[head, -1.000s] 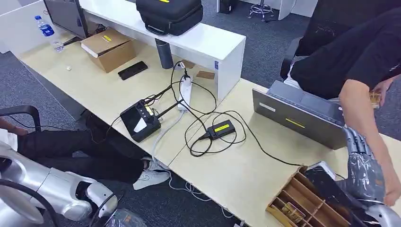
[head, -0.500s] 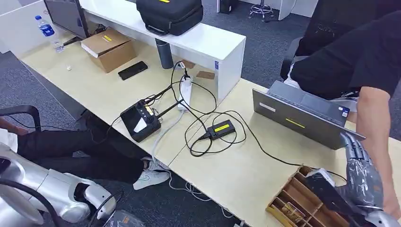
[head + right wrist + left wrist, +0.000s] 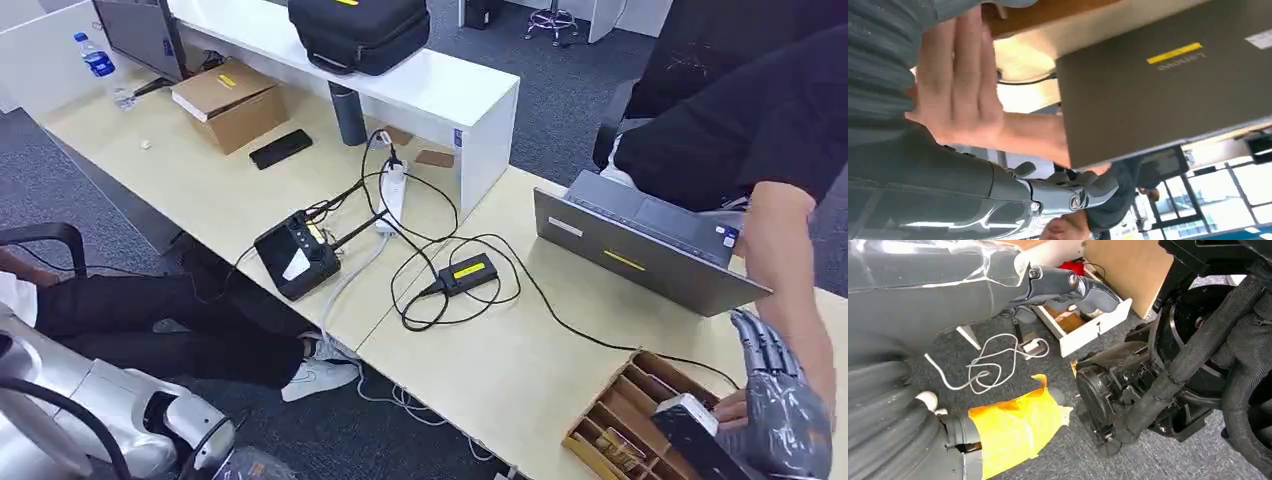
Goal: Pass the card to the sensor for recognition and then transmit it.
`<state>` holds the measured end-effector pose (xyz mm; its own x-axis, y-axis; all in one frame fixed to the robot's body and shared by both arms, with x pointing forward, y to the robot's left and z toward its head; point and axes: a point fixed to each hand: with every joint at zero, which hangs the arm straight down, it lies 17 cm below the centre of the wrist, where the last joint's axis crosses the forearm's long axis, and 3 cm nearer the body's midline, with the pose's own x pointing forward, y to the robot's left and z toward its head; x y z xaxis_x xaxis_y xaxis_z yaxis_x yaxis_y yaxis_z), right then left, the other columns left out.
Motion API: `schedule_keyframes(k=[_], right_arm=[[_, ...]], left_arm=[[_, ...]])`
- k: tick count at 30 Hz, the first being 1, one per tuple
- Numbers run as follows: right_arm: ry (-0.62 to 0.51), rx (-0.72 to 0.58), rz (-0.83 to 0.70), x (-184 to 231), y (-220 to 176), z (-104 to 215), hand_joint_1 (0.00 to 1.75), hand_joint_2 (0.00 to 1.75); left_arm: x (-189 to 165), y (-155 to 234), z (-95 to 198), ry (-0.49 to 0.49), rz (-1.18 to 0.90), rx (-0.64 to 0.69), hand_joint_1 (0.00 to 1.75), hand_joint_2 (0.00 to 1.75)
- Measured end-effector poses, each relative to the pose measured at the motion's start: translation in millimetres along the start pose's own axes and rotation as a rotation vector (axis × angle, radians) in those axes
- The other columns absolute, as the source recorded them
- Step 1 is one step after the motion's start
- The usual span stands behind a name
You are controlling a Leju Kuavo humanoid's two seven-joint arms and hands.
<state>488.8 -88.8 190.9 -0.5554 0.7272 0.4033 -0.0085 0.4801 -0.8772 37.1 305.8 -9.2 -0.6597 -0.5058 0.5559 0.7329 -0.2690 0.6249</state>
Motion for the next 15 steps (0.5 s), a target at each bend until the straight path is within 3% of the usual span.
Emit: schedule_keyframes(k=[15], right_arm=[[0.063,0.054,0.032,-27,28,17,0.00,1.75]], left_arm=[[9,-8,-1,0.015,0.073,0.011,0.00,1.75]])
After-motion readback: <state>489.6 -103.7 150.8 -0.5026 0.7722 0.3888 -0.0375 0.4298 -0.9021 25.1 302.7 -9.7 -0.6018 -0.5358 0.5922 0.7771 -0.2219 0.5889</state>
